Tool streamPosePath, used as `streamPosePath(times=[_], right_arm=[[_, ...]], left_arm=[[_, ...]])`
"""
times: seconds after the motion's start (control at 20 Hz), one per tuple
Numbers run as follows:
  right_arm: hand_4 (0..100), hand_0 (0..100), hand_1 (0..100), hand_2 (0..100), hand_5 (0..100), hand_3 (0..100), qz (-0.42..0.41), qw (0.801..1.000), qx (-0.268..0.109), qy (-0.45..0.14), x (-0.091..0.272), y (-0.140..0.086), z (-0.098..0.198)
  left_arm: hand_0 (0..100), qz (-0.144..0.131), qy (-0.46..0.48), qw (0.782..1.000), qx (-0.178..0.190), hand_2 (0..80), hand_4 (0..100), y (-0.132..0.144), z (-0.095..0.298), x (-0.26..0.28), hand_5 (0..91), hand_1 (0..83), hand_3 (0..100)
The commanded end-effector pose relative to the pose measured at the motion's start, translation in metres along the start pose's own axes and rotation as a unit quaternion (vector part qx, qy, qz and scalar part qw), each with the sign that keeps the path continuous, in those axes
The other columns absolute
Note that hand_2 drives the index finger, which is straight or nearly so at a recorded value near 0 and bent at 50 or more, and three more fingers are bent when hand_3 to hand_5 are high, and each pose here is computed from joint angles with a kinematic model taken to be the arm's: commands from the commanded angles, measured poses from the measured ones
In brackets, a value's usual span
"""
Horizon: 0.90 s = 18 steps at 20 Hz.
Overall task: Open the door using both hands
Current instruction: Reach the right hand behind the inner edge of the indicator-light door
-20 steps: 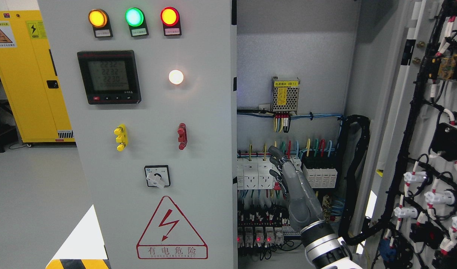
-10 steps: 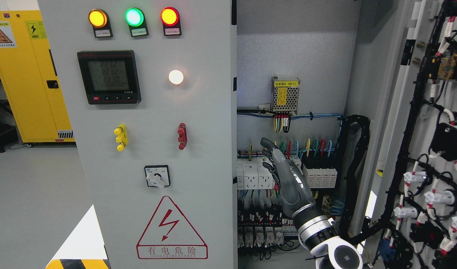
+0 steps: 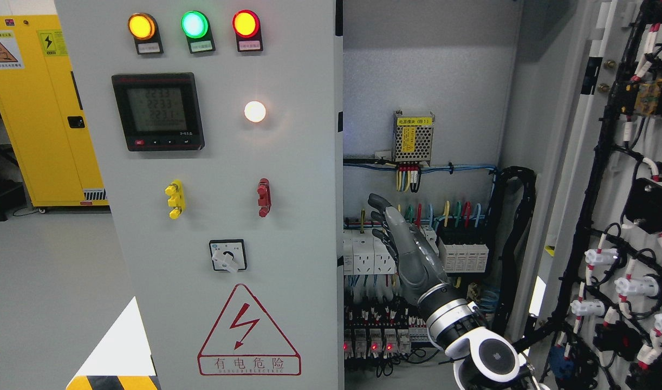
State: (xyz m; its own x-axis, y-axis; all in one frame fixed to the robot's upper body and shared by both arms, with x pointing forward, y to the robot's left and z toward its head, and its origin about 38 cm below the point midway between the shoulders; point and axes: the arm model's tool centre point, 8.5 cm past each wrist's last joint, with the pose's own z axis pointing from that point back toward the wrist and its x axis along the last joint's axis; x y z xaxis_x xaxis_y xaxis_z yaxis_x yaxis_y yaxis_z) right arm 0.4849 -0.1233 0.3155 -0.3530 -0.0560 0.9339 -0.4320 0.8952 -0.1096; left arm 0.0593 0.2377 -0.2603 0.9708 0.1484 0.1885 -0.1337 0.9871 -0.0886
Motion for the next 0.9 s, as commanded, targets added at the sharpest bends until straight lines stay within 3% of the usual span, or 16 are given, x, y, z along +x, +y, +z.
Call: streamPosePath(times=[0.0,0.35,0.55,0.85], right_arm=[[0,22,1,0,0,0,-0.030,0.999,0.012,0.007,-0.006,0.007,-0.010],[0,22,1,0,0,0,-0.058,0.998,0.022,0.001,-0.001,0.004,-0.019],[0,22,1,0,0,0,-0.061,0.996,0.057,0.005,-0.004,0.008,-0.020],[0,22,1,0,0,0,-0.068,0.997,0.045,0.003,-0.002,-0.007,-0.022]], left_arm=[[0,0.001,0.004,1.000,0.002,0.0,0,0.001,0.000,-0.003,0.0,0.0,0],[0,0.001,0.005,1.000,0.002,0.0,0,0.001,0.001,-0.003,0.0,0.0,0],[0,0.000,0.005,1.000,0.003,0.0,0,0.002,0.001,-0.004,0.0,0.0,0],[0,0.001,0.005,1.000,0.003,0.0,0,0.002,0.001,-0.004,0.0,0.0,0]])
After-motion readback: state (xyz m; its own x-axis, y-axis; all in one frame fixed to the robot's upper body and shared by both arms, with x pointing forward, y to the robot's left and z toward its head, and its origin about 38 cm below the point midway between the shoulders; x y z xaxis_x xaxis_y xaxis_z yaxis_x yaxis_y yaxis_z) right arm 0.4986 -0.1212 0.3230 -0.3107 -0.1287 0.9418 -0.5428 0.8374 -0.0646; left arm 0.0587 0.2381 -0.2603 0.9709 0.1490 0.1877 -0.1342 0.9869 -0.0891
